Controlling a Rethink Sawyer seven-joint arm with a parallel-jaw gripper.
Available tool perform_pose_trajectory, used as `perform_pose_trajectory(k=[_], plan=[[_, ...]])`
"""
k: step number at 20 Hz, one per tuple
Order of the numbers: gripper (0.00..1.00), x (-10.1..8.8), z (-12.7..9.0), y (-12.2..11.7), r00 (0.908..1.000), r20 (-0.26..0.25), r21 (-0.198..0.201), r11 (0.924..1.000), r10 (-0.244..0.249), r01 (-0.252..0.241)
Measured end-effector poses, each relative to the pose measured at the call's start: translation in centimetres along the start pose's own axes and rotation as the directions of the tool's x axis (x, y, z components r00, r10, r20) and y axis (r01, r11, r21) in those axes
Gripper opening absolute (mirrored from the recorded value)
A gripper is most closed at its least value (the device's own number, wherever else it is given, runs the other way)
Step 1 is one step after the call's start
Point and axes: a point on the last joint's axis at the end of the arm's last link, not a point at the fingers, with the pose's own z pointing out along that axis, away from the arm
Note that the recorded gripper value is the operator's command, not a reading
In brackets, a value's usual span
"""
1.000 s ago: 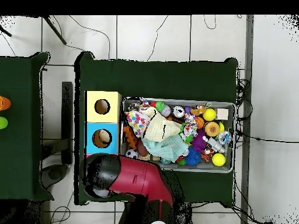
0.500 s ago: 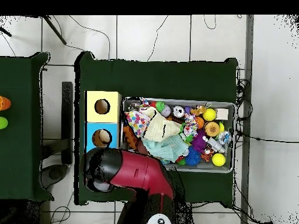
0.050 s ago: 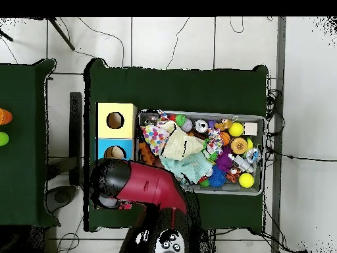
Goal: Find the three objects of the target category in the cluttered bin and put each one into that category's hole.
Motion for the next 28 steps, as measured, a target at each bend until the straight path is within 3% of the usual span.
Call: perform_pose_trajectory(k=[10,17,28], plan=[[0.00,1.0,0.8,3.3,0.9995,-0.003,-0.003,0.9995,0.031,-0.031],[0.00,0.7,1.5,3.4,0.9991,-0.007,0.001,0.9992,0.041,-0.041],[0.00,-0.3,2.2,3.4,0.9983,0.028,-0.009,0.9986,0.052,-0.052]])
